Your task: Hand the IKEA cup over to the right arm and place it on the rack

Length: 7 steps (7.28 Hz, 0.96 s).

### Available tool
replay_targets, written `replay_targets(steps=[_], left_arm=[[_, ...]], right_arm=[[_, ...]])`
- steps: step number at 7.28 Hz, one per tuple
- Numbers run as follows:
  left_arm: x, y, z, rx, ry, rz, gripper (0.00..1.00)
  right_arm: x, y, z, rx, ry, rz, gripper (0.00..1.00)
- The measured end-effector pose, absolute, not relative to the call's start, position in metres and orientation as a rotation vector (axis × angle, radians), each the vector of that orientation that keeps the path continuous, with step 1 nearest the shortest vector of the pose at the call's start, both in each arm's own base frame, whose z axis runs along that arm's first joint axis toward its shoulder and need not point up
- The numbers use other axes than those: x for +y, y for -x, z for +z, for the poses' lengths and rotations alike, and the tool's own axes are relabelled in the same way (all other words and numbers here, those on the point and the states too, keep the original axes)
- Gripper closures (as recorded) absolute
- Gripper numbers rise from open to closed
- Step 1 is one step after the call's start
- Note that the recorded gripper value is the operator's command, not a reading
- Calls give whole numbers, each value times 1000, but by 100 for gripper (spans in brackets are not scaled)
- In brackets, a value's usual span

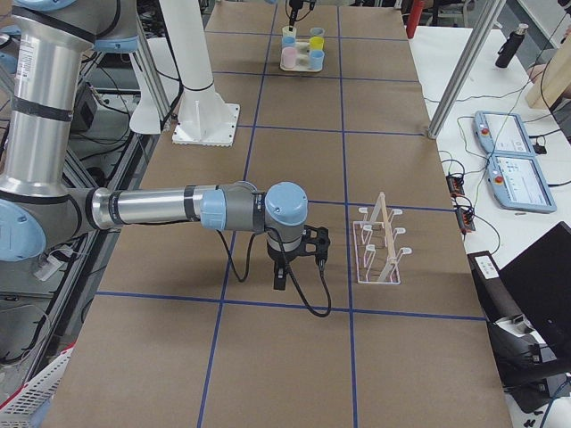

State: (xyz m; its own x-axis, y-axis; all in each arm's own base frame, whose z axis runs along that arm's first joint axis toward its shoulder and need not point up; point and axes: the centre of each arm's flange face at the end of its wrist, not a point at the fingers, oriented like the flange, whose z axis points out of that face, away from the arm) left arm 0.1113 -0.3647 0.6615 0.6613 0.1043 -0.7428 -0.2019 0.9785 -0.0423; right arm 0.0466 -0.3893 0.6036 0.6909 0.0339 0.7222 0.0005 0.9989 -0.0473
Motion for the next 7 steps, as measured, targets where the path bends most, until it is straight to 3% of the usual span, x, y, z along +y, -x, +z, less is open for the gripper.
replay_targets(steps=[4, 7], left_arm=[[-369, -54, 635, 890, 9, 124, 100], [-402, -22, 553, 897, -58, -3, 100]], right_arm=[[-392, -46, 601, -809, 25, 10, 1], [-405, -27, 582, -855, -48, 3, 1]])
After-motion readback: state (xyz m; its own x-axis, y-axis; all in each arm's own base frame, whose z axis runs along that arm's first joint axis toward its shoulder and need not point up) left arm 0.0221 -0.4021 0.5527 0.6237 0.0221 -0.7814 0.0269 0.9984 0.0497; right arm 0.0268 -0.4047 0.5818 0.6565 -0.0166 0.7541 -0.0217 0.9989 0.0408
